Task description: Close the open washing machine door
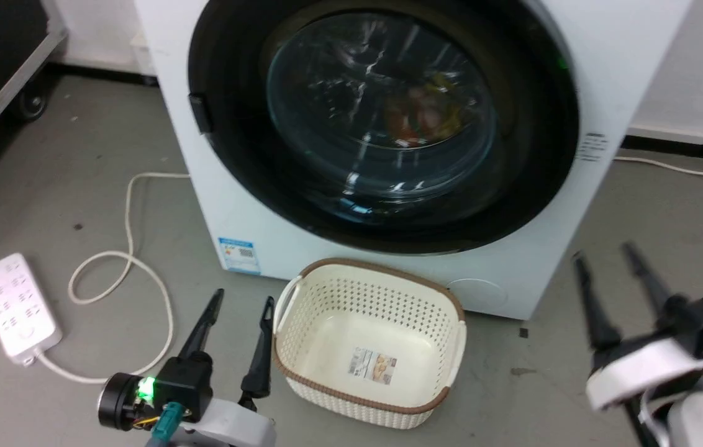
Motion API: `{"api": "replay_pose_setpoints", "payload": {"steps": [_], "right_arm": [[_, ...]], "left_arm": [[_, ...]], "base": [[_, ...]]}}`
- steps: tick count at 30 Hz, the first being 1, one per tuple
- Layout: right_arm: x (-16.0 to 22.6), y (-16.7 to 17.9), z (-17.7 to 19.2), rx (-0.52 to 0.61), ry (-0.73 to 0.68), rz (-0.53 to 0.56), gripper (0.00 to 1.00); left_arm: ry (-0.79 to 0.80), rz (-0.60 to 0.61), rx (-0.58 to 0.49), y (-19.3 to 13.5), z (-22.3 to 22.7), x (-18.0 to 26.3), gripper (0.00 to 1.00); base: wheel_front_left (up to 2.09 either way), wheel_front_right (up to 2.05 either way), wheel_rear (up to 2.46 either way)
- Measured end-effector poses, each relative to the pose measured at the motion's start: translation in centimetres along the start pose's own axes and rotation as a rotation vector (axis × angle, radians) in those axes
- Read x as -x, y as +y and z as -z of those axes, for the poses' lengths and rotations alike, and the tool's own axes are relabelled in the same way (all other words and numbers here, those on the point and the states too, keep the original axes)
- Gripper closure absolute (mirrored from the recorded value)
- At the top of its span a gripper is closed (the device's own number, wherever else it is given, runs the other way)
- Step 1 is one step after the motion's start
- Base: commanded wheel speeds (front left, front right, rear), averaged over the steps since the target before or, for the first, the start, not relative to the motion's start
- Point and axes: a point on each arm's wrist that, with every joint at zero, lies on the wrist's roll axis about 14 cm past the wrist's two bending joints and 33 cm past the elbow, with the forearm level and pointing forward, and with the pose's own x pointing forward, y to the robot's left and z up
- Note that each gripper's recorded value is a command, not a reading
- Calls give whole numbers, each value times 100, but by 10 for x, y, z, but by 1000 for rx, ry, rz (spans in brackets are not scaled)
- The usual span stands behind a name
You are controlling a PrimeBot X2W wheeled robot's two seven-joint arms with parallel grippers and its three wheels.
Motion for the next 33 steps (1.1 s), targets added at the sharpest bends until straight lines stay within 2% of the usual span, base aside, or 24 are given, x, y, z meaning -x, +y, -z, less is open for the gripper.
{"api": "replay_pose_setpoints", "payload": {"steps": [10, 18, 30, 31, 33], "right_arm": [[49, -21, -4, -44, -18, 163, 0], [71, -15, 21, -82, 60, 167, 0], [73, -11, 34, -116, 96, 167, 0], [73, -11, 34, -116, 97, 166, 100], [73, -11, 34, -116, 99, 167, 100]], "left_arm": [[-12, 57, -10, -16, -4, -3, 0], [12, 60, 6, -17, 4, 0, 0], [79, 52, 30, -14, 25, 3, 0], [86, 51, 32, -14, 27, 4, 100], [89, 52, 31, -15, 28, 4, 100]], "base": [[0, 0, 0], [0, 0, 0], [0, 0, 0], [0, 0, 0], [0, 0, 0]]}}
